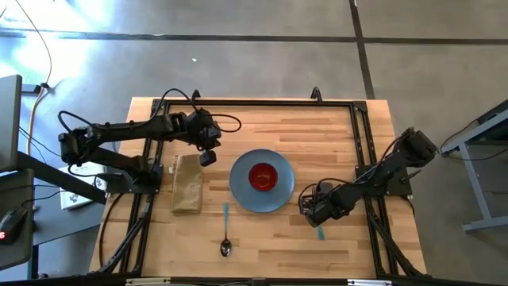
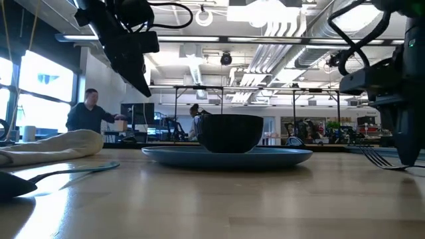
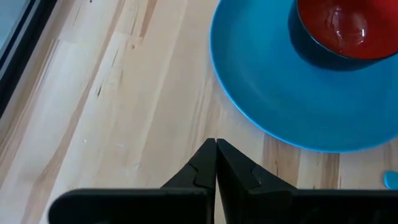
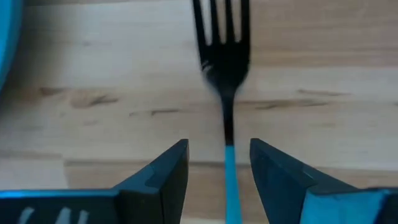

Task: Set table place
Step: Put the blue fork to the right of the blue plate, then put the blue spoon into the black bowl

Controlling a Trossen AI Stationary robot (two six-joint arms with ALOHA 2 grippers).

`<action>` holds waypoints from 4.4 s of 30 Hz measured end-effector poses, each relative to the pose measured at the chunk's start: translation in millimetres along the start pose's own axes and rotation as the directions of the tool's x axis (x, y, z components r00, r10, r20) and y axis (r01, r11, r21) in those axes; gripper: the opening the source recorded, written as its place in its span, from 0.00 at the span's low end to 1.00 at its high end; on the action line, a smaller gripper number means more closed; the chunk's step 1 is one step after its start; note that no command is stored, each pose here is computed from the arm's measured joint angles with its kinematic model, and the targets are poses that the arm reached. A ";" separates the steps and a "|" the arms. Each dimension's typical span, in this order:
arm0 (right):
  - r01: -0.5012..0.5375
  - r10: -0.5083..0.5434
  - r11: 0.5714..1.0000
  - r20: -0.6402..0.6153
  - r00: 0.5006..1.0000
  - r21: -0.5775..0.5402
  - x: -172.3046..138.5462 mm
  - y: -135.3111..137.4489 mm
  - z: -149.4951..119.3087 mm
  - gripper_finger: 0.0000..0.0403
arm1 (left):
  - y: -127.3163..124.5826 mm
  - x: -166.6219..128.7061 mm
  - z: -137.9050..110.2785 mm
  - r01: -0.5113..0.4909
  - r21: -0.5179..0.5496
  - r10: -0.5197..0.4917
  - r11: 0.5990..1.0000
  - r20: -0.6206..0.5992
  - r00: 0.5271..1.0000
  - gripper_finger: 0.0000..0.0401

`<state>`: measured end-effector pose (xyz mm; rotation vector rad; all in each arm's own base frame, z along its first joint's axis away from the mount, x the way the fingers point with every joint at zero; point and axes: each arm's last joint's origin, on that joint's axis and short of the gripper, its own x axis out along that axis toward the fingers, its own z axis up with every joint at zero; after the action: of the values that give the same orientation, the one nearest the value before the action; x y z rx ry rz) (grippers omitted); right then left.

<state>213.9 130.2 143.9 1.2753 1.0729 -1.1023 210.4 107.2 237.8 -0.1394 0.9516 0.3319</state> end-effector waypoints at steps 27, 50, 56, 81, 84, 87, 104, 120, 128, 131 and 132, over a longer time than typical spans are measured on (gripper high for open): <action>0.032 -0.032 0.999 -0.015 0.999 -0.018 6.6 -9.9 7.1 0.01 | 0.4 0.0 -0.1 -0.013 0.001 0.013 1.000 -0.002 1.000 0.00; 0.069 -0.046 0.993 0.218 0.975 -0.099 -58.6 47.6 85.2 0.00 | 0.0 0.0 -2.3 -0.005 0.009 0.005 1.000 -0.024 1.000 0.00; 0.022 -0.006 0.997 0.196 0.981 -0.079 -27.0 40.0 99.5 0.00 | -0.5 0.0 -2.5 0.010 0.024 -0.009 1.000 -0.025 1.000 0.00; -0.073 0.082 0.995 0.156 0.984 -0.063 13.4 23.8 121.4 0.00 | -0.5 0.0 -2.2 0.010 0.024 -0.010 1.000 -0.023 1.000 0.00; -0.067 0.076 0.996 0.149 0.986 -0.064 13.4 23.2 121.1 0.00 | -0.5 0.0 -2.2 0.010 0.024 -0.010 1.000 -0.023 1.000 0.00; -0.063 0.072 0.996 0.149 0.986 -0.064 13.5 22.8 121.1 0.00 | -0.5 0.0 -2.2 0.010 0.024 -0.009 1.000 -0.023 1.000 0.00; -0.076 0.084 0.995 0.131 0.988 -0.071 13.5 24.1 120.6 0.00 | -0.5 0.0 -2.2 0.010 0.026 -0.009 1.000 -0.023 1.000 0.00; -0.073 0.084 0.994 0.128 0.988 -0.087 13.5 24.1 120.5 0.06 | -0.5 0.0 -2.2 0.010 0.026 -0.009 1.000 -0.023 1.000 0.00; -0.073 0.085 0.994 0.149 0.985 -0.085 13.5 24.1 121.1 0.17 | -0.5 0.0 -2.2 0.010 0.026 -0.009 1.000 -0.023 1.000 0.00; -0.074 0.087 0.993 0.158 0.984 -0.087 12.9 24.8 121.3 0.17 | -0.5 0.0 -2.2 0.010 0.026 -0.009 1.000 -0.023 1.000 0.00; -0.076 0.089 0.993 0.161 0.983 -0.087 11.6 26.1 121.4 0.17 | -0.5 0.0 -2.2 0.010 0.026 -0.009 1.000 -0.023 1.000 0.00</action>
<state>240.4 8.5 138.6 1.1342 0.9234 -1.0713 208.8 106.2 236.5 -0.1244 0.9768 0.3097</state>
